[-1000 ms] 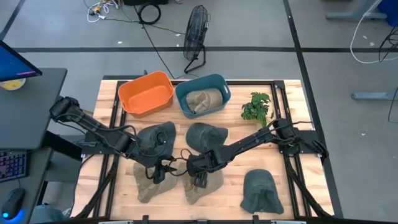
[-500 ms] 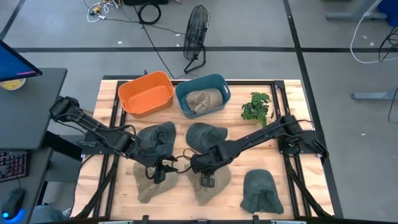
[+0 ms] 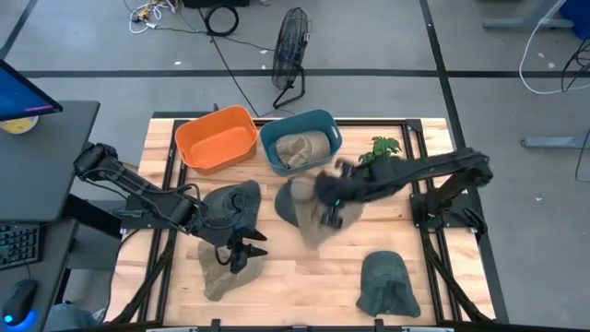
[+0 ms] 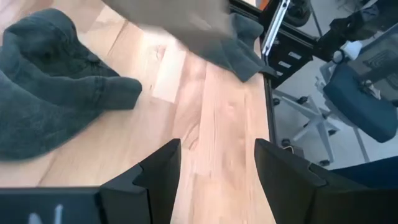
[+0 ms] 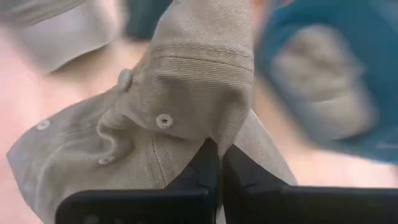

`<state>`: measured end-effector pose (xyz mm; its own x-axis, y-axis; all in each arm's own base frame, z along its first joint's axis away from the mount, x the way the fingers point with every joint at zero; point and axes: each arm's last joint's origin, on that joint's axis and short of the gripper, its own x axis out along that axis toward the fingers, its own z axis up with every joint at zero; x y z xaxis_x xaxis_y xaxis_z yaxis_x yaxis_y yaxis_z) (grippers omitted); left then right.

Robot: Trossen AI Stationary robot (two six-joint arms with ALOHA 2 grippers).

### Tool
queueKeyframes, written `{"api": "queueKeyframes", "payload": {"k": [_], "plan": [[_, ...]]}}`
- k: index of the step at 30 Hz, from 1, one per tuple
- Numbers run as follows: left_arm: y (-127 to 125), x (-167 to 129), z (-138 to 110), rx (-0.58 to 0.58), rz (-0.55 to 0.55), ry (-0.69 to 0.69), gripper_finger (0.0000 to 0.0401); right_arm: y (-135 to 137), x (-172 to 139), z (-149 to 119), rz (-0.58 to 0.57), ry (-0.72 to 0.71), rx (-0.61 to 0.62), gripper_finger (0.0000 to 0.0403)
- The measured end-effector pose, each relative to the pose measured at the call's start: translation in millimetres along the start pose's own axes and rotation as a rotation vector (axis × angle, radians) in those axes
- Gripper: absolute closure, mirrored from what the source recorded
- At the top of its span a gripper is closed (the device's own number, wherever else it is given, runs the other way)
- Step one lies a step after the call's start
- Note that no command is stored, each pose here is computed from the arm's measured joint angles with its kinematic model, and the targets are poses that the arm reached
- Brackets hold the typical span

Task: Pick & Place hat
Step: Put the right brown cap into the blue bin

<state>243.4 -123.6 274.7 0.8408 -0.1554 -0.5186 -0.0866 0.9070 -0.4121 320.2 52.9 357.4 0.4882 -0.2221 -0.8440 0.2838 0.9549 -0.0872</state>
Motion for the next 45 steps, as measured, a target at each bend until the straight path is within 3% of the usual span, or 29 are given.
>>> {"api": "queueKeyframes", "payload": {"k": [4, 10, 20, 35, 41, 45], "plan": [[-0.1, 0.0, 0.1, 0.0, 0.0, -0.001, 0.0193, -34.9, -13.6, 10.2, -0.148, -0.117, -0.005, 0.0401], [-0.9, 0.1, 1.7, -0.006, -0.01, -0.016, 0.0193, -84.6, -7.3, 30.7, -0.248, -0.192, -0.048, 0.0401], [0.6, 0.1, 3.0, -0.008, 0.036, -0.054, 0.0193, -152.9, 25.1, 60.9, -0.175, -0.315, -0.13, 0.0401], [1.1, 0.0, 3.3, -0.034, 0.05, -0.066, 0.0193, -216.8, 144.3, 55.7, -0.163, -0.086, -0.06, 0.0401], [1.1, 0.0, 3.3, -0.059, 0.05, -0.066, 0.0193, -225.8, 177.3, 47.4, -0.139, -0.016, -0.002, 0.0401], [1.1, 0.0, 3.3, -0.06, 0.05, -0.066, 0.0193, -224.8, 192.4, 44.1, -0.125, 0.017, -0.041, 0.0401]]}}
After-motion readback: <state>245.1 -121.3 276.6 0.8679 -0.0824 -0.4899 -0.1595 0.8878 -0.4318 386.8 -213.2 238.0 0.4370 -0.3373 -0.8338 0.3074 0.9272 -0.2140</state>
